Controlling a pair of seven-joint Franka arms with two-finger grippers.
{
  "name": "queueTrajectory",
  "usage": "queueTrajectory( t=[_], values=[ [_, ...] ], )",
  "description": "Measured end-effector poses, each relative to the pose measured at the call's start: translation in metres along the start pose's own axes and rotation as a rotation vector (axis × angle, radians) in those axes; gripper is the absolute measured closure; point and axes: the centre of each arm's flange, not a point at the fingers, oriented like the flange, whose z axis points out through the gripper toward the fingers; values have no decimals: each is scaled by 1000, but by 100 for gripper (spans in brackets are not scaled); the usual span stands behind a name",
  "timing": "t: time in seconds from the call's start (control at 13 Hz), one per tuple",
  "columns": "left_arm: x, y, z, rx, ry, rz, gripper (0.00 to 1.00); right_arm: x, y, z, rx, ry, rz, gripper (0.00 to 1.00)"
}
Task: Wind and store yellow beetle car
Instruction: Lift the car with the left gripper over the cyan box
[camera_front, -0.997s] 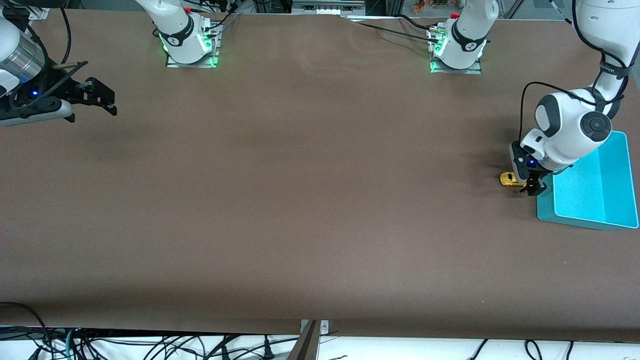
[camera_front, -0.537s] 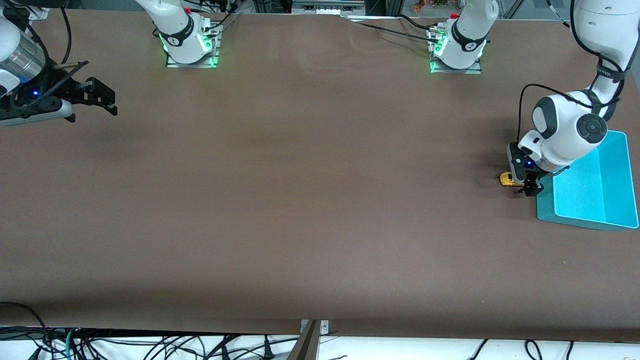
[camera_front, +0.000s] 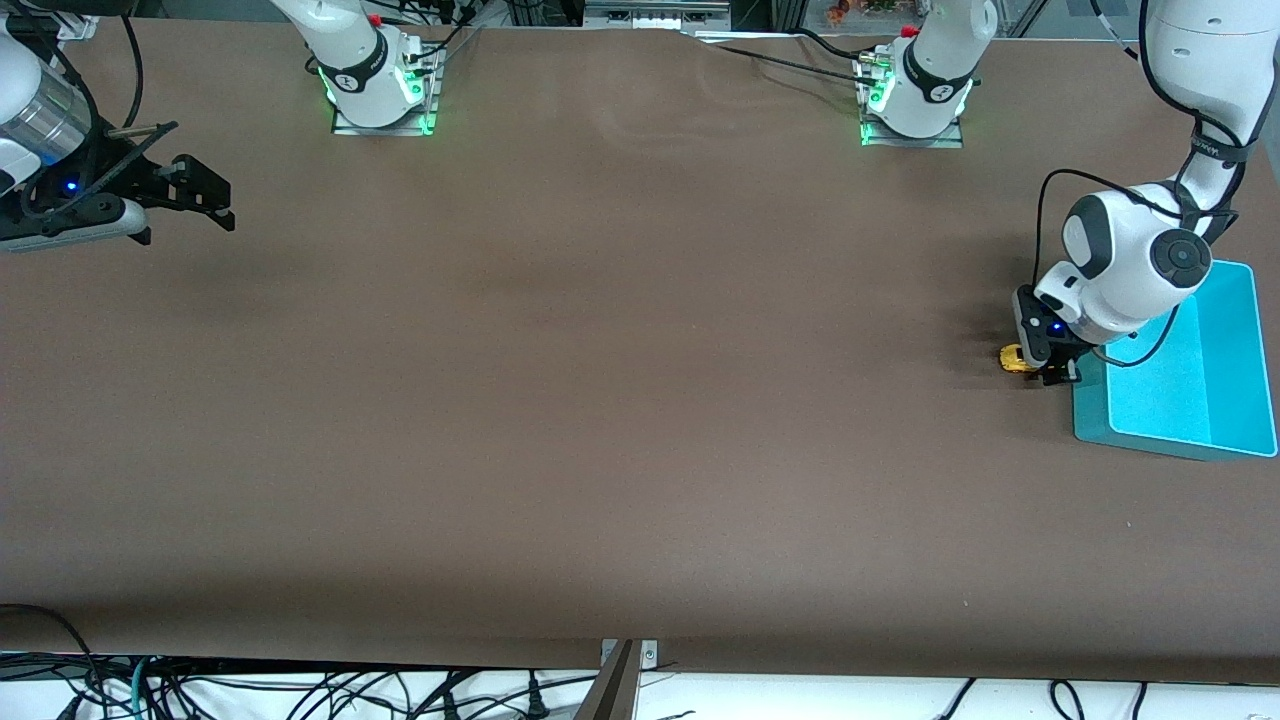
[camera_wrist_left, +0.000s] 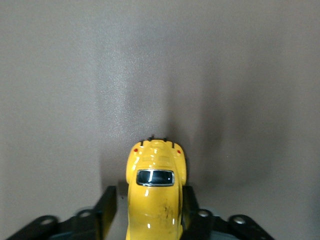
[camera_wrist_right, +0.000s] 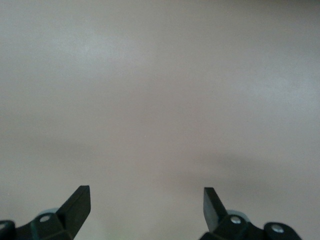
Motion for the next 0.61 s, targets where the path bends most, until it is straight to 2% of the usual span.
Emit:
queueTrajectory(
  t=[0.08, 0.38, 0.61],
  values=[
    [0, 0, 0, 1, 0, 0, 54, 0, 0, 0, 0, 0, 0, 0],
    [0, -5, -5, 9, -1, 23, 54, 0, 0, 0, 0, 0, 0, 0],
    [6, -20, -30, -45, 7, 45, 54, 0, 0, 0, 0, -1, 0, 0]
  ],
)
